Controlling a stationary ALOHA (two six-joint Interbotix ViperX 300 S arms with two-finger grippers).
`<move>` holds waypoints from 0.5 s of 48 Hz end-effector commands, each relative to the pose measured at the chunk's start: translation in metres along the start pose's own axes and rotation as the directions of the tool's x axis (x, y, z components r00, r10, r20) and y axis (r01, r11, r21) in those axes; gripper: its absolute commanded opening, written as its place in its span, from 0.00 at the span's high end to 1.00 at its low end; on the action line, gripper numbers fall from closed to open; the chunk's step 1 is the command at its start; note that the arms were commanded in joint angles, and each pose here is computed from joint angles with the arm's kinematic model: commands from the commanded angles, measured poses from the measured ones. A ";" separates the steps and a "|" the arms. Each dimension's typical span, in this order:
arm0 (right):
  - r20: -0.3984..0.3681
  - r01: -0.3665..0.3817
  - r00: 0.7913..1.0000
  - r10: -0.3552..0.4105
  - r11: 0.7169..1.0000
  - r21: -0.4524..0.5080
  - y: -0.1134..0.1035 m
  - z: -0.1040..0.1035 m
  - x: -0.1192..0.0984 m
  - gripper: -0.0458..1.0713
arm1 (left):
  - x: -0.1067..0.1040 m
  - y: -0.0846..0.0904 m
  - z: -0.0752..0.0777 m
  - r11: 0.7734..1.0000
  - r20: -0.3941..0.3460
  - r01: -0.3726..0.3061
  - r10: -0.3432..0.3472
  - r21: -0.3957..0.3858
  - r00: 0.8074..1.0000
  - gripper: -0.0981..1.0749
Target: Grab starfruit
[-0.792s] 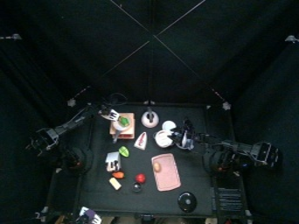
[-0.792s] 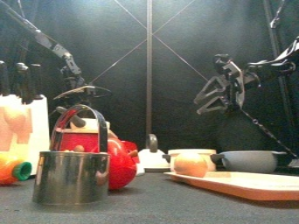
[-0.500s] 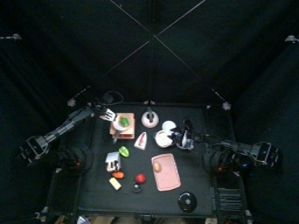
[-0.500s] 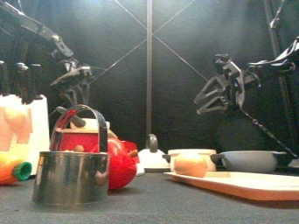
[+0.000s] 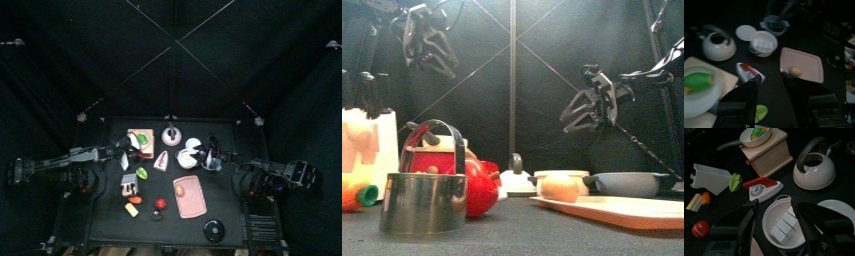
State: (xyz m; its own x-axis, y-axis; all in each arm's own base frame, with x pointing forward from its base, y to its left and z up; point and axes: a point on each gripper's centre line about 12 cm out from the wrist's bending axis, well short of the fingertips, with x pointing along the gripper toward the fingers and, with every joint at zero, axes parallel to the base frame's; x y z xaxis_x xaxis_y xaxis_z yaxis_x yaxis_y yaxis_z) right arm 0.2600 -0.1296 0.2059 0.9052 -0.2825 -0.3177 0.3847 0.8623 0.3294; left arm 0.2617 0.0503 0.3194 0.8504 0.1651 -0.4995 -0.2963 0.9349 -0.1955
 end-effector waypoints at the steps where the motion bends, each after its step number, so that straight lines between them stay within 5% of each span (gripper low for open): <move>1: 0.024 -0.011 1.000 0.011 1.000 -0.007 0.003 0.011 0.004 0.17 | -0.001 -0.026 0.003 0.992 0.014 0.068 -0.070 0.107 0.997 0.25; 14: -0.002 -0.018 1.000 0.018 1.000 -0.007 0.004 0.011 0.020 0.17 | 0.028 -0.028 -0.009 0.970 -0.098 0.024 0.000 0.243 0.995 0.24; 24: -0.022 -0.015 1.000 0.015 1.000 -0.011 0.001 0.008 0.028 0.17 | 0.055 -0.022 -0.013 0.926 -0.232 -0.042 0.138 0.375 0.963 0.24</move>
State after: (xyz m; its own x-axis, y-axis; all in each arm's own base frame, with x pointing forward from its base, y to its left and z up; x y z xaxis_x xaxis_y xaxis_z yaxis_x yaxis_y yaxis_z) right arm 0.2820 -0.1375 0.1941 0.8957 -0.2580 -0.3620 0.3823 0.8627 0.3310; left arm 0.2999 0.0312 0.2780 0.6947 0.1766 -0.6972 -0.1557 0.9833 0.0939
